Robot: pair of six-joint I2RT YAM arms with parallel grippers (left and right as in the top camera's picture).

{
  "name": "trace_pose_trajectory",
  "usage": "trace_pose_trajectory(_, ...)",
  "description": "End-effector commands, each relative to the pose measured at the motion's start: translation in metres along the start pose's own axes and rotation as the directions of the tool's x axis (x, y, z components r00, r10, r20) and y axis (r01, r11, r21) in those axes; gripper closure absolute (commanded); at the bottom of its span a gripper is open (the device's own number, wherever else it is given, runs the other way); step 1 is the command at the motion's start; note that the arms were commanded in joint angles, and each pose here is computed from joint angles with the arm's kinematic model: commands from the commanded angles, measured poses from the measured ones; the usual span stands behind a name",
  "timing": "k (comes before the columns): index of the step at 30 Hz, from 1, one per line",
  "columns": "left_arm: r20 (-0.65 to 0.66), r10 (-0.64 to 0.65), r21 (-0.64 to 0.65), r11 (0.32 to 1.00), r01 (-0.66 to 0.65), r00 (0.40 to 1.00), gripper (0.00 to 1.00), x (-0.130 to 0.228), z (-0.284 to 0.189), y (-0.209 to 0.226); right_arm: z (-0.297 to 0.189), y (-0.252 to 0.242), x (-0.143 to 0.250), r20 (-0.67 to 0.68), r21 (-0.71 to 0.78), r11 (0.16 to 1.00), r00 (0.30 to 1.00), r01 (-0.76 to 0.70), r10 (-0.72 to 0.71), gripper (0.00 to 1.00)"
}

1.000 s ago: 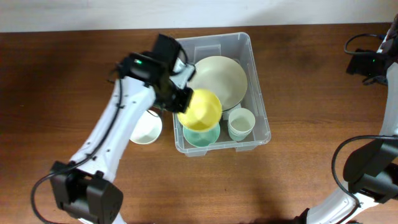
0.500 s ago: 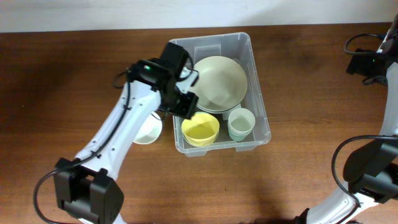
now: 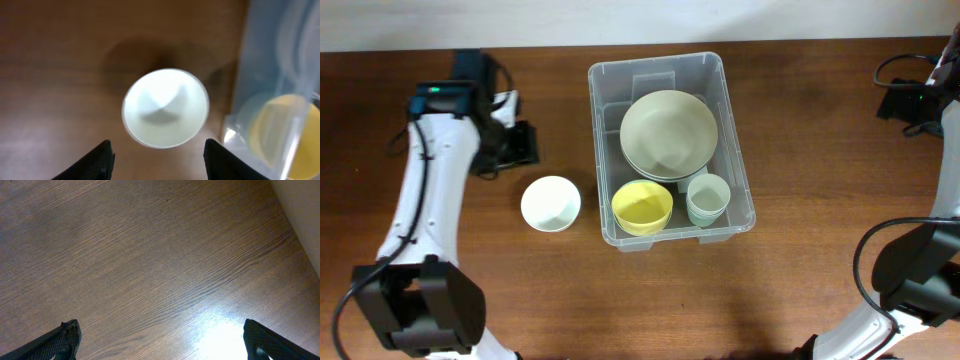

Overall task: Pack container
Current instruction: 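Move the left gripper to the white bowl and grasp its rim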

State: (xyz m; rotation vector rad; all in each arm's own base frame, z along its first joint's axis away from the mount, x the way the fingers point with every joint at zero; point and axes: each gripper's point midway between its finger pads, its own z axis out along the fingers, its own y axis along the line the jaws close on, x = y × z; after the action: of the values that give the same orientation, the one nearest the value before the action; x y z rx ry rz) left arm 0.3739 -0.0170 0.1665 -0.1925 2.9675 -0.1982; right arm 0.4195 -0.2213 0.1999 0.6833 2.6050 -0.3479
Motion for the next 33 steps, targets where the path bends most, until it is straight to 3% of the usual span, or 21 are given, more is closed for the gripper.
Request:
trace_pose_trajectory(1,-0.034,-0.031,0.004,1.000,0.031,0.999,0.41,0.011,0.003,0.002,0.001,-0.004,-0.001,0.001,0.014,1.000,1.000,-0.012,0.012,0.01)
trace_pose_trajectory(5,-0.095,-0.068,-0.012,0.998,0.068,0.993,0.41,0.028,0.027,0.010,0.001,-0.004,-0.001,0.001,0.014,1.000,1.000,-0.012,0.012,0.01)
trace_pose_trajectory(10,-0.153,-0.214,-0.034,0.977,0.212,0.965,0.41,0.052,0.069,0.034,0.001,-0.004,-0.001,0.001,0.014,1.000,1.000,-0.012,0.012,0.01)
trace_pose_trajectory(16,-0.199,-0.228,0.008,0.972,0.234,0.953,0.41,0.079,0.109,0.035,0.001,-0.004,-0.001,0.001,0.014,1.000,1.000,-0.012,0.012,0.01)
trace_pose_trajectory(23,-0.138,-0.220,0.061,0.971,0.230,0.966,0.41,0.077,0.137,0.028,0.001,-0.004,-0.001,0.001,0.014,1.000,1.000,-0.012,0.012,0.01)
trace_pose_trajectory(25,-0.130,-0.228,0.058,0.970,0.237,0.965,0.50,0.077,0.139,0.029,0.001,-0.004,-0.001,0.001,0.014,1.000,1.000,-0.012,0.012,0.01)
trace_pose_trajectory(27,-0.122,-0.229,0.047,0.971,0.236,0.966,0.84,0.075,0.140,0.032,0.001,-0.004,-0.001,0.001,0.014,1.000,1.000,-0.012,0.012,0.01)
trace_pose_trajectory(29,-0.121,-0.232,0.047,0.970,0.239,0.965,0.99,0.075,0.140,0.032,0.001,-0.004,-0.001,0.001,0.014,1.000,1.000,-0.012,0.012,0.01)
trace_pose_trajectory(33,-0.104,-0.229,0.052,0.970,0.236,0.968,0.99,0.069,0.136,0.031,0.001,-0.004,-0.001,0.001,0.014,1.000,1.000,-0.012,0.012,0.01)
